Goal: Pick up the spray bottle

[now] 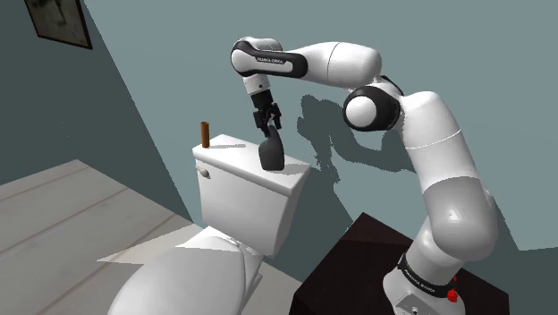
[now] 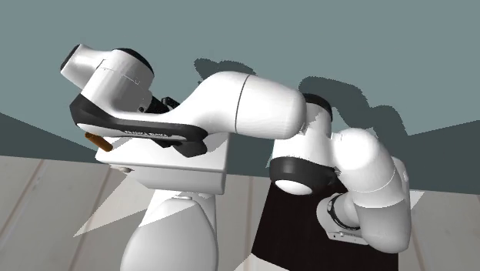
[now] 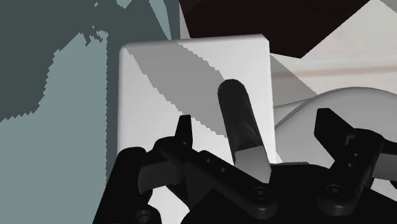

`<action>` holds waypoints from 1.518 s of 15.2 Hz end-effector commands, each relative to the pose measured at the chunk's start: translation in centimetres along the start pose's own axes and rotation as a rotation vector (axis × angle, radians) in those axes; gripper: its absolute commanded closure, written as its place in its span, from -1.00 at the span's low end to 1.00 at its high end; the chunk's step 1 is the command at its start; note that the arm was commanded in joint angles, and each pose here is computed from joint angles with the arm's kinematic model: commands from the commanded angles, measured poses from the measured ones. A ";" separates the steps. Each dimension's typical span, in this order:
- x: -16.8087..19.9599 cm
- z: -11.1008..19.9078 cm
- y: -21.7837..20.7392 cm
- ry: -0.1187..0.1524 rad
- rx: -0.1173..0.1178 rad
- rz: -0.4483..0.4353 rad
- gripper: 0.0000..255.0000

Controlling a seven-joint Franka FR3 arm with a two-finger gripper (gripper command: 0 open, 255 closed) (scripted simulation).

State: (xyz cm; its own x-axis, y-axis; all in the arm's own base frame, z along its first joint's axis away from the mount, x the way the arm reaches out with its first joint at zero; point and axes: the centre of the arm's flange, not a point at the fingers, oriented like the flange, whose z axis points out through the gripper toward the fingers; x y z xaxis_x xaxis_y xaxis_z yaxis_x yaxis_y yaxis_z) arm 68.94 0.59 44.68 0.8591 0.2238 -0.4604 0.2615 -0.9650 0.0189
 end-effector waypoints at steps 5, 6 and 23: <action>3.0 5.8 -0.8 -0.063 0.014 -0.010 -1.00; 3.0 5.8 -0.8 -0.063 0.014 -0.010 -1.00; 1.3 2.5 -0.7 -0.063 0.014 -0.010 1.00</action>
State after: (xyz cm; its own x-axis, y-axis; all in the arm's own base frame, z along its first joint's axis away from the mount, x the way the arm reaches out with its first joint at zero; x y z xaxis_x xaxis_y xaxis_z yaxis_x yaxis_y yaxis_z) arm 68.87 1.31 44.56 0.8535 0.2270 -0.4690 0.2642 -0.9644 0.0139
